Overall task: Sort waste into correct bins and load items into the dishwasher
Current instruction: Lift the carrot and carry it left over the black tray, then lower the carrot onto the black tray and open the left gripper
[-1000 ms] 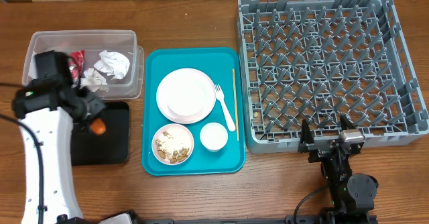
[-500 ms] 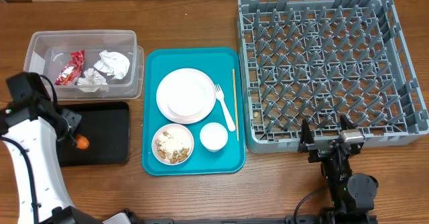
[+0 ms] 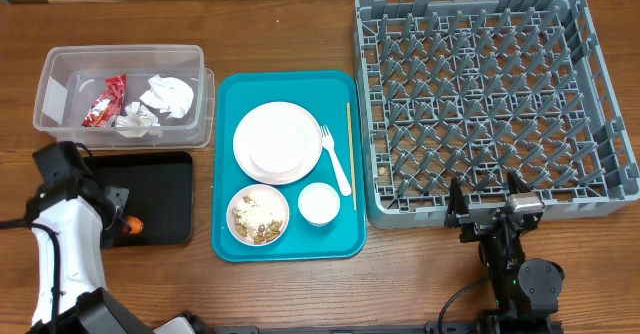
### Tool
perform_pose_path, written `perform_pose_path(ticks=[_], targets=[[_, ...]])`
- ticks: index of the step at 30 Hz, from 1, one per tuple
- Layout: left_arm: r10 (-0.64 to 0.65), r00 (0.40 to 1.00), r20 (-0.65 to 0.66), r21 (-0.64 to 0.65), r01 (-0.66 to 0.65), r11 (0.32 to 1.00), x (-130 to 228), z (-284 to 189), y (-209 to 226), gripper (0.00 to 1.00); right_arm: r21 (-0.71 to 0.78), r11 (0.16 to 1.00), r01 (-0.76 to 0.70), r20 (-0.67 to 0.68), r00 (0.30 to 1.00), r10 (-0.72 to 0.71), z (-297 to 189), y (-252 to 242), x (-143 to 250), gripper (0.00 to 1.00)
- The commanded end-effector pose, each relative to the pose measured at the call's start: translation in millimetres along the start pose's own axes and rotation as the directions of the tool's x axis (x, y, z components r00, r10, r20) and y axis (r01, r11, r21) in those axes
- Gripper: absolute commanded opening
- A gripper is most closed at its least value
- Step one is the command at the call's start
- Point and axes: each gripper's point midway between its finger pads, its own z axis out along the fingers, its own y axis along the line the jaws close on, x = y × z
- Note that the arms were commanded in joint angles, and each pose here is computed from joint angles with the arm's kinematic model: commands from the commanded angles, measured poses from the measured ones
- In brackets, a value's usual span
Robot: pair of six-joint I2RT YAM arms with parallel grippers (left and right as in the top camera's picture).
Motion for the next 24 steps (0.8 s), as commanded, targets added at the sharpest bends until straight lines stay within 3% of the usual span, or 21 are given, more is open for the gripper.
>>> perform_pose_path(ticks=[1, 8, 12, 24], targets=[[-0.058, 0.998, 0.027, -0.003, 0.058, 0.998, -2, 8, 9, 0.04, 0.002, 1.0, 0.002, 0.005, 1.0, -0.002, 0, -1, 2, 1.0], [-0.097, 0.994, 0.058, 0.032, 0.095, 0.995, -5, 25, 14, 0.05, 0.002, 1.0, 0.002, 0.005, 1.0, -0.002, 0, -1, 2, 1.0], [-0.108, 0.991, 0.085, 0.063, 0.103, 0.993, -9, 29, 10, 0.14, 0.002, 1.0, 0.002, 0.005, 1.0, -0.002, 0, -1, 2, 1.0], [-0.197, 0.977, 0.085, 0.08, 0.191, 0.978, -11, 30, 7, 0.17, 0.002, 1.0, 0.002, 0.005, 1.0, -0.002, 0, -1, 2, 1.0]])
